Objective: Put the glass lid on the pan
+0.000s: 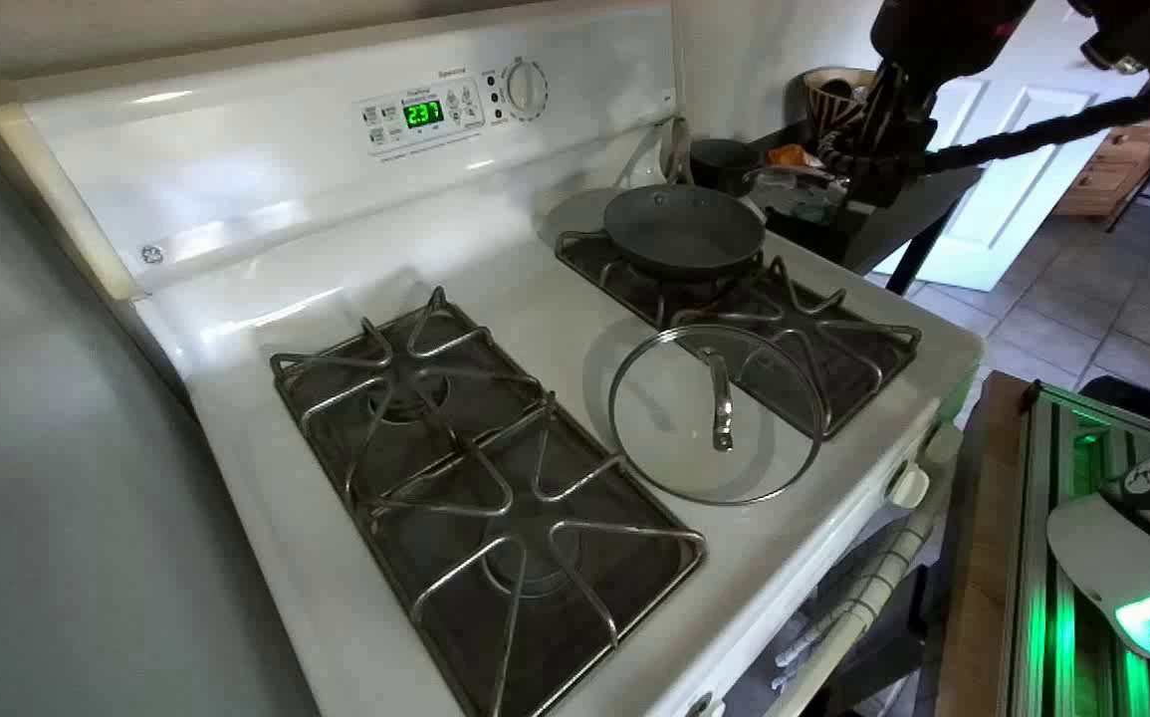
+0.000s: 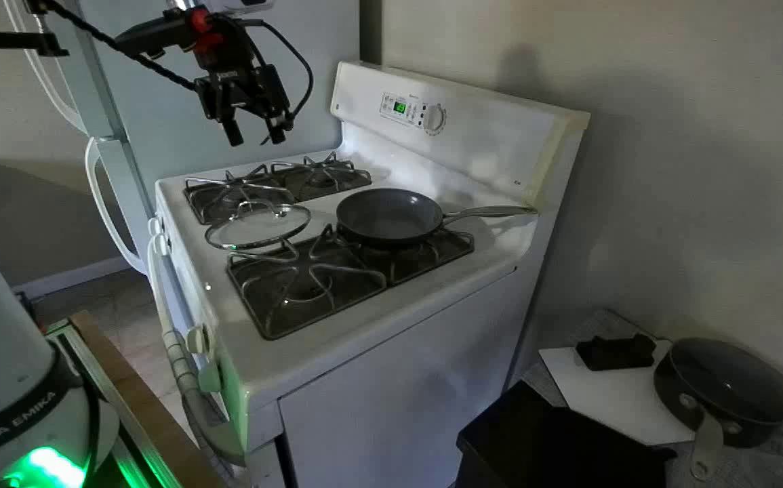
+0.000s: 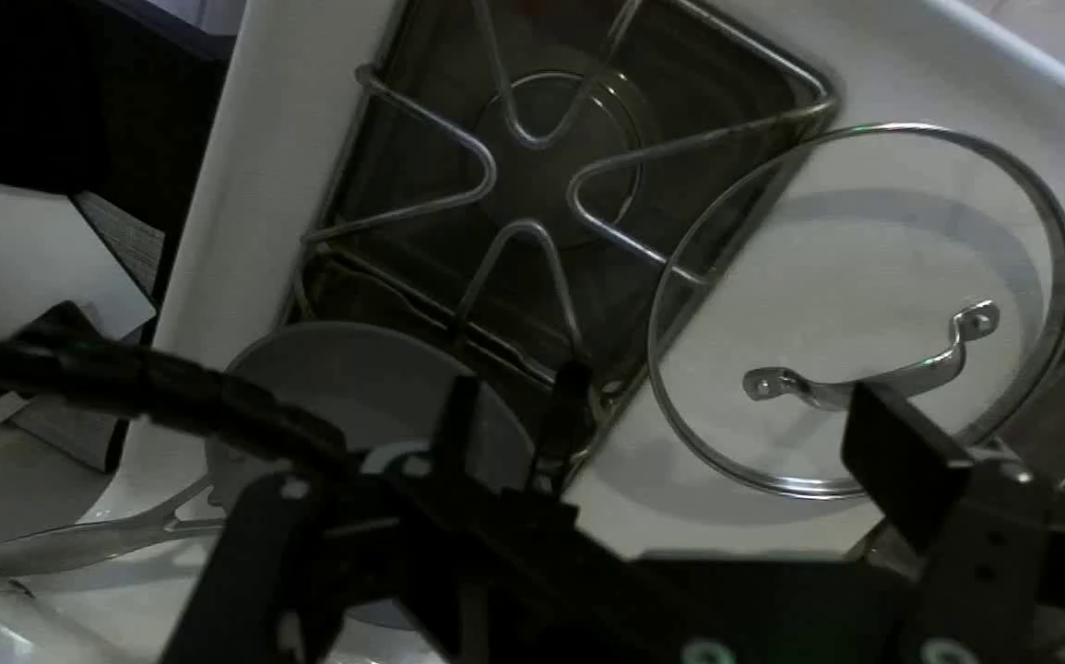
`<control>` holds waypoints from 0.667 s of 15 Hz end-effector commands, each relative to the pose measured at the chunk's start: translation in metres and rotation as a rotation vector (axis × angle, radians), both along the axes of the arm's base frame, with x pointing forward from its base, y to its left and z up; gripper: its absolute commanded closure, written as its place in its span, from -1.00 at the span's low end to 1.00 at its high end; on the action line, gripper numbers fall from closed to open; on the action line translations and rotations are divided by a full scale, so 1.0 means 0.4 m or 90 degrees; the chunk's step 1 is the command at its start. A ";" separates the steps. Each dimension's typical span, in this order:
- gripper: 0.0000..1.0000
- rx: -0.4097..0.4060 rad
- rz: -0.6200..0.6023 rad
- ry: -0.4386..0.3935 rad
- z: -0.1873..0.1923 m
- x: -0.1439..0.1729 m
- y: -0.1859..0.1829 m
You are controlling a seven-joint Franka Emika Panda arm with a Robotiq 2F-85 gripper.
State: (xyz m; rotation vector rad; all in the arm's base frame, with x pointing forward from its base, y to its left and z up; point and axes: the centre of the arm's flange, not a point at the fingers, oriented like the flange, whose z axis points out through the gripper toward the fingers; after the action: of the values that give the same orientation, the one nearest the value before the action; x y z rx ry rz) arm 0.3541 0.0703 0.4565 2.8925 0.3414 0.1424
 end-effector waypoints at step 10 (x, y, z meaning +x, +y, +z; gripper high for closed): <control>-1.00 0.005 -0.162 -0.012 -0.063 0.015 0.031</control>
State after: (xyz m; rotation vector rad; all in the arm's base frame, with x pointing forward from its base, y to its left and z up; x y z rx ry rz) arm 0.3553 0.0690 0.4538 2.9088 0.1845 0.1485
